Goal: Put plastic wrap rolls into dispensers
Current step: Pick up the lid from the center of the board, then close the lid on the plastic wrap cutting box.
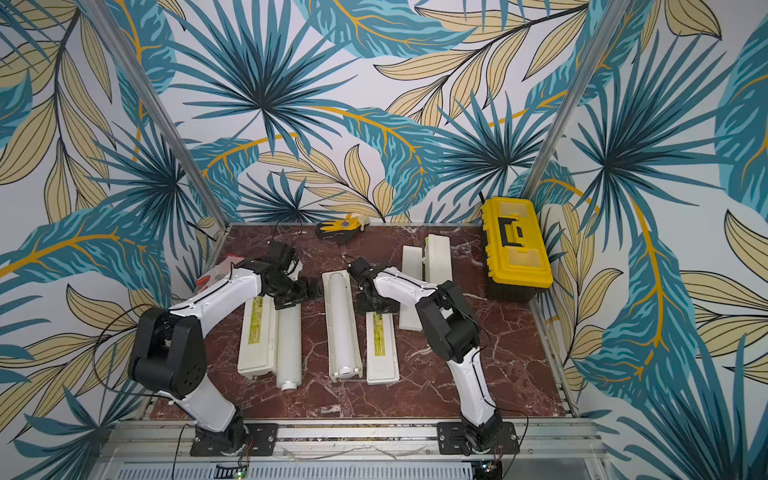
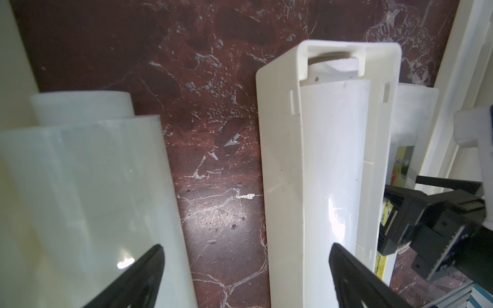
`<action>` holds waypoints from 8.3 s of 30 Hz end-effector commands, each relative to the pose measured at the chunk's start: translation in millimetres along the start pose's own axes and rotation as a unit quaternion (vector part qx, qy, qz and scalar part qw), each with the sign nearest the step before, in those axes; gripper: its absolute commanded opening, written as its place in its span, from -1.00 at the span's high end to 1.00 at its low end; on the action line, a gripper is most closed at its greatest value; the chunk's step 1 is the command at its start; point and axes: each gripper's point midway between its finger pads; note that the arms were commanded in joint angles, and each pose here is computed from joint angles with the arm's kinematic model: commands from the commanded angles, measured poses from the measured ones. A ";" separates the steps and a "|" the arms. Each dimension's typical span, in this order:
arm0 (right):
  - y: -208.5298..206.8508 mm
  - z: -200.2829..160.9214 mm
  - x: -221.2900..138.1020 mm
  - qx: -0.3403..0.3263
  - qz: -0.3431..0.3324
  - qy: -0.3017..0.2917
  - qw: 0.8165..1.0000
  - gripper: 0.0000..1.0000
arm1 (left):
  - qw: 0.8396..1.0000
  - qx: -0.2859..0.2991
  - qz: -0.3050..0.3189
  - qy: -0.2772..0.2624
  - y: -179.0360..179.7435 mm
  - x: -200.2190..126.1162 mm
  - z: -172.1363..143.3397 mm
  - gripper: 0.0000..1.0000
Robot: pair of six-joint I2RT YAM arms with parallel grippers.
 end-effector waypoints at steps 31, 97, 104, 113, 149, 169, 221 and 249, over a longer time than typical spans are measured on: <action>72.3 53.6 -126.1 -0.054 0.066 -0.057 0.995 -0.56 | 0.998 -0.041 -0.036 -0.038 43.3 -46.5 44.0 -0.98; 123.7 47.5 -120.0 -0.073 0.110 -0.070 0.989 -0.99 | 0.997 -0.029 -0.070 -0.003 8.7 -31.9 33.0 -0.99; 116.7 57.2 -151.8 -0.106 0.116 -0.116 0.981 -0.99 | 0.997 -0.027 -0.078 -0.003 0.0 -34.4 32.2 -1.00; 69.3 39.9 -166.0 -0.159 0.142 -0.132 0.968 -0.95 | 0.994 -0.026 -0.106 0.023 -17.3 -36.3 10.4 -1.00; 84.1 -58.0 -58.9 -0.110 0.403 -0.006 0.908 -0.38 | 0.993 -0.054 -0.061 0.084 -19.9 -18.4 -97.2 -1.00; 78.2 -89.8 -17.2 -0.058 0.386 0.061 0.919 -0.28 | 0.982 -0.120 -0.008 0.142 10.2 50.9 -144.6 -0.45; 65.3 -105.4 7.4 -0.025 0.334 0.111 0.936 -0.24 | 0.964 -0.087 0.037 0.249 62.3 41.7 -230.4 -0.47; 32.8 90.1 -77.9 0.023 0.418 -0.150 0.896 -0.75 | 0.992 0.056 -0.049 0.105 -42.4 72.1 -10.9 -0.27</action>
Point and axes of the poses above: each gripper's point midway between its finger pads, its own x axis out along the fingers, its own y axis along the line the jaws close on, z = x × y, and after that the axes turned 7 degrees about -x, right-handed
